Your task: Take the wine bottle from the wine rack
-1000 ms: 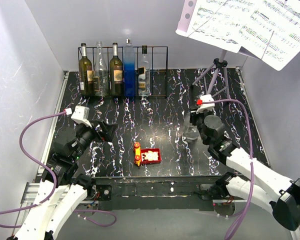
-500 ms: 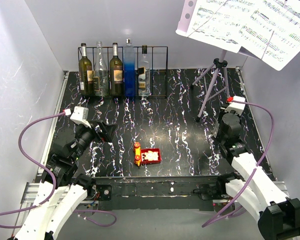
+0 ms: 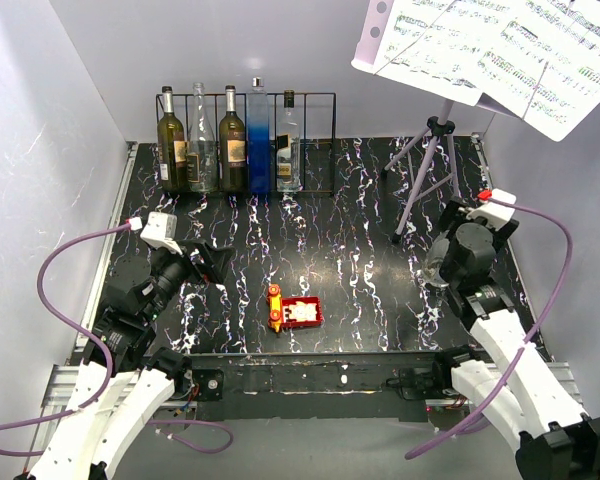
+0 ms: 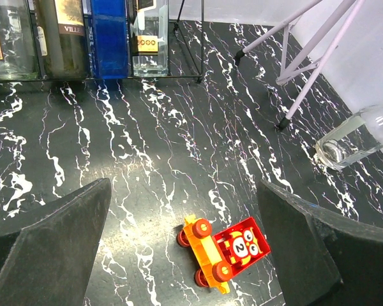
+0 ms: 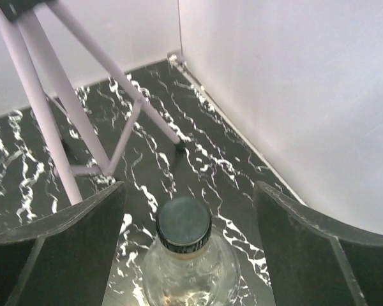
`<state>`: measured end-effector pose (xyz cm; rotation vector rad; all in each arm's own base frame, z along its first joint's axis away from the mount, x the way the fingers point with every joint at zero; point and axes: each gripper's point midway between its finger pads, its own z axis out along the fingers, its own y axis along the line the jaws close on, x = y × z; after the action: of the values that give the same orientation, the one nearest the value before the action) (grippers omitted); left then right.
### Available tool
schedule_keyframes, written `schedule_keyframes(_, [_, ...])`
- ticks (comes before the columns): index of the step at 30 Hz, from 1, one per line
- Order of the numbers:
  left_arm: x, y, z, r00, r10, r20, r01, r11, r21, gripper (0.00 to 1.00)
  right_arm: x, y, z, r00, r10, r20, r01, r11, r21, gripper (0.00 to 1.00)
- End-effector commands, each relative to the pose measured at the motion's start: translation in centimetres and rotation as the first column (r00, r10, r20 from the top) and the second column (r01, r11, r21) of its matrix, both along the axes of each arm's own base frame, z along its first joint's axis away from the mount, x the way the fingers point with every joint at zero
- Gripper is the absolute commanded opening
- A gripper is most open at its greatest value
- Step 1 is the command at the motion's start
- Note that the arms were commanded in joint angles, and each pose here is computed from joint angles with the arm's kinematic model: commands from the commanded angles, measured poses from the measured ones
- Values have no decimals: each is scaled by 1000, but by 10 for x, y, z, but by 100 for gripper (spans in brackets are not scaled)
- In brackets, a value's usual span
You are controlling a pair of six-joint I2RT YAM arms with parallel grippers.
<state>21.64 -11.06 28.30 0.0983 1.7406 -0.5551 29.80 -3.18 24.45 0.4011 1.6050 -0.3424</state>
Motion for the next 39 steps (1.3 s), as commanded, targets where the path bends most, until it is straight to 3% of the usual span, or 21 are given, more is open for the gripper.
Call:
schedule_keyframes(1, [3, 5, -7, 999, 32, -23, -32, 999, 16, 98, -7, -3, 52, 995, -12, 96, 7, 999, 53, 88])
schedule_keyframes(6, [14, 13, -11, 993, 106, -57, -105, 994, 17, 98, -16, 6, 77, 997, 53, 49, -57, 995, 77, 83])
schedule_keyframes(9, [27, 10, 0, 989, 120, -82, -118, 993, 25, 98, -20, 31, 87, 980, 195, 27, -197, 969, 149, 77])
schedule_keyframes(14, [62, 15, 29, 969, 217, -117, -207, 974, 92, 95, -25, 101, 94, 876, 473, 93, -479, 832, 279, 70])
schedule_keyframes(18, [92, 2, 62, 980, 192, -49, -187, 978, 89, 97, -24, 159, 96, 784, 609, 121, -611, 722, 326, 68])
schedule_keyframes(24, [175, -35, 84, 981, 160, -105, -148, 982, 118, 90, -44, 229, 75, 630, 776, 2, -738, 598, 311, 68])
schedule_keyframes(29, [260, -72, 92, 987, 129, -99, -115, 983, 141, 84, -66, 231, 54, 576, 817, -19, -772, 552, 316, 68])
schedule_keyframes(33, [326, -103, 78, 991, 90, -95, -73, 984, 165, 78, -88, 230, 53, 512, 859, 20, -811, 475, 343, 68])
schedule_keyframes(39, [387, -132, 36, 997, 57, -45, -51, 989, 138, 67, -101, 226, 50, 482, 876, 4, -818, 448, 361, 68])
